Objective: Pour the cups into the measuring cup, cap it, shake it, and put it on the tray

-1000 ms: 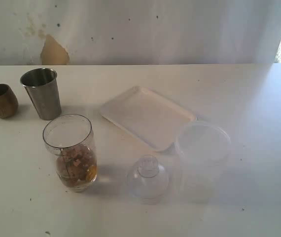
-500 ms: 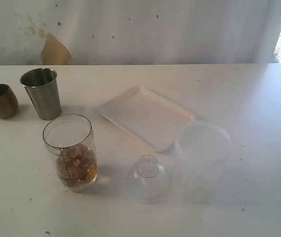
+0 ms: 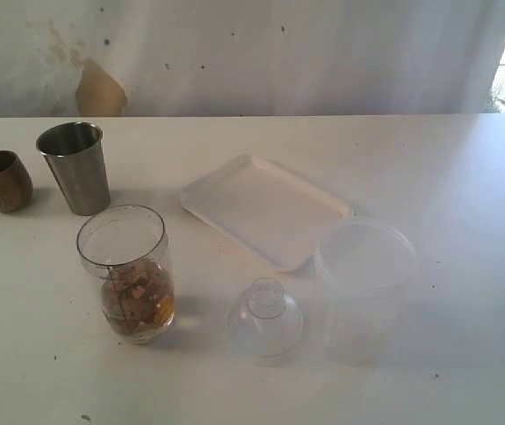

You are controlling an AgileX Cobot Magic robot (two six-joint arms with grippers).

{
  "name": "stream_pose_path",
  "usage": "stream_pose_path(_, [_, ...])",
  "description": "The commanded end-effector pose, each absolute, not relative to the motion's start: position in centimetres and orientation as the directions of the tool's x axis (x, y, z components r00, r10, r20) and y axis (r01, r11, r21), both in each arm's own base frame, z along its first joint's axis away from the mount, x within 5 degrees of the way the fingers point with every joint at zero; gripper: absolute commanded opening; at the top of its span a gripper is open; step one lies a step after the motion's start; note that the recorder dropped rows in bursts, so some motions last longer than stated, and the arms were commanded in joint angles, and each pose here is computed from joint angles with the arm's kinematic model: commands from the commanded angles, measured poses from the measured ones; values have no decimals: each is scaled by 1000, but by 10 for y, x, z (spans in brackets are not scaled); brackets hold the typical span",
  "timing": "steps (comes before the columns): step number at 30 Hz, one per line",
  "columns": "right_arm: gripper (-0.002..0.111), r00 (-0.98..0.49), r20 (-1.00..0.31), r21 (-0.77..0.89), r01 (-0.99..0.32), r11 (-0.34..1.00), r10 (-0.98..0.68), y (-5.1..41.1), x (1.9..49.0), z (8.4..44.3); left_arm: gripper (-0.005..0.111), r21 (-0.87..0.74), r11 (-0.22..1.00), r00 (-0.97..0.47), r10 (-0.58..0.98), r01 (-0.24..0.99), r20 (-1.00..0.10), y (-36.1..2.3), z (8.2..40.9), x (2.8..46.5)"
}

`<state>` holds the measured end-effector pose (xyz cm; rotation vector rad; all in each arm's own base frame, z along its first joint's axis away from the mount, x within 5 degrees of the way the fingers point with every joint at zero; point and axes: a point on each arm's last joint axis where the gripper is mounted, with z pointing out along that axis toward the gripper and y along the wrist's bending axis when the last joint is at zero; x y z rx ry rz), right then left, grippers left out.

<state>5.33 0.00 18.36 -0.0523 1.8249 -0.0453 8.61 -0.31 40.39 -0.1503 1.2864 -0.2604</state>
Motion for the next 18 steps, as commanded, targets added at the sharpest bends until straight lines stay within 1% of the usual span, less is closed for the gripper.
stream_pose_path(1, [0, -254, -965, -65, -9, 998, -65, 0, 53, 182, 0, -255, 961, 262, -275, 107, -925, -3, 405, 85])
stream_pose_path(7, [0, -254, -965, -65, -9, 998, -65, 0, 53, 182, 0, -254, 961, 261, -275, 109, -926, -3, 405, 85])
stream_pose_path(10, [0, -254, -965, -65, -9, 998, -65, 0, 53, 182, 0, -254, 964, 275, -267, 80, -924, 0, 405, 85])
stream_pose_path(14, [0, -254, -965, -65, -9, 998, -65, 0, 53, 182, 0, -212, 976, 285, -217, 50, -934, 1, 405, 85])
stream_pose_path(16, [0, -254, -965, -65, -9, 998, -65, 0, 53, 182, 0, -220, 974, 286, -226, 53, -931, 1, 405, 85])
stream_pose_path(18, [0, -254, -965, -65, -9, 998, -65, 0, 53, 182, 0, -268, 962, 290, -274, 60, -917, 2, 406, 85])
